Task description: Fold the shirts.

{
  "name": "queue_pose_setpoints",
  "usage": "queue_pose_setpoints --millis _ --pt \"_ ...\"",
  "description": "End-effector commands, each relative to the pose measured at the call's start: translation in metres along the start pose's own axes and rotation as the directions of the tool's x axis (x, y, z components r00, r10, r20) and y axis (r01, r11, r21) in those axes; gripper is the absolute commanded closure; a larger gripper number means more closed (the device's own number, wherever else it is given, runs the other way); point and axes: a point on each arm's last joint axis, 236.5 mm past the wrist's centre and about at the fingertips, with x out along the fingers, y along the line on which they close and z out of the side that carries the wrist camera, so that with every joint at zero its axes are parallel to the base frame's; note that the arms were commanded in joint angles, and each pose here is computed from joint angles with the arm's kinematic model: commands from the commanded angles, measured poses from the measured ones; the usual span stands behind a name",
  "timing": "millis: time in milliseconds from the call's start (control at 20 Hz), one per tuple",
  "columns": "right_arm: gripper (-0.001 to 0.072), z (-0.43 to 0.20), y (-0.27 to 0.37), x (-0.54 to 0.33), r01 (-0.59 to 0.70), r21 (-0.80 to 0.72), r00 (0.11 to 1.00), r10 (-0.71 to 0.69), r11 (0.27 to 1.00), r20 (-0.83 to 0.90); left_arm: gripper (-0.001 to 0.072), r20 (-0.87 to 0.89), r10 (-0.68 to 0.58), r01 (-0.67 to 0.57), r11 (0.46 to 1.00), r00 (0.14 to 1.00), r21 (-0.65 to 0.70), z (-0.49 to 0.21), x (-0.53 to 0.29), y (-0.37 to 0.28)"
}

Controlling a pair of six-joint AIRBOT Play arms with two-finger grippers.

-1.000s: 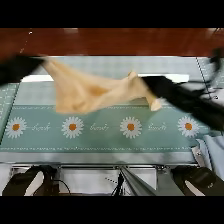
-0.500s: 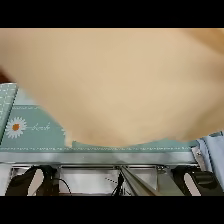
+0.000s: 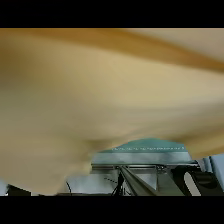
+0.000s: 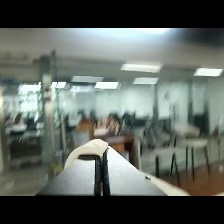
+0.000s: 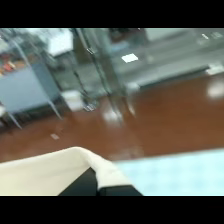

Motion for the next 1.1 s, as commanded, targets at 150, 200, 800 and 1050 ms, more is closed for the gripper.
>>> queue_pose_setpoints --millis 150,200,800,1050 --pt "0.0688 -0.082 -0.089 0.052 0.227 -0.192 0.837 -0.292 0.955 -0.462 0.0686 -0.544 0.054 -0.173 0.970 0.838 -0.170 -0.170 -0.013 0.062" --pt "0.0688 -0.091 -0.097 0.077 0.206 -0.207 0.802 -0.287 0.956 -0.523 0.0687 -0.582 0.045 -0.206 0.955 0.812 -0.214 -0.195 -0.011 0.078" --pt "0.0687 -0.208 -0.210 0.362 0.164 -0.099 0.715 -0.187 0.982 -0.674 0.0686 -0.760 -0.106 -0.373 0.822 0.642 -0.430 -0.460 0.065 0.202" --pt "0.0687 -0.288 -0.257 0.405 0.220 -0.063 0.630 -0.191 0.973 -0.753 0.0685 -0.846 -0.260 -0.480 0.729 0.467 -0.488 -0.589 0.042 0.187"
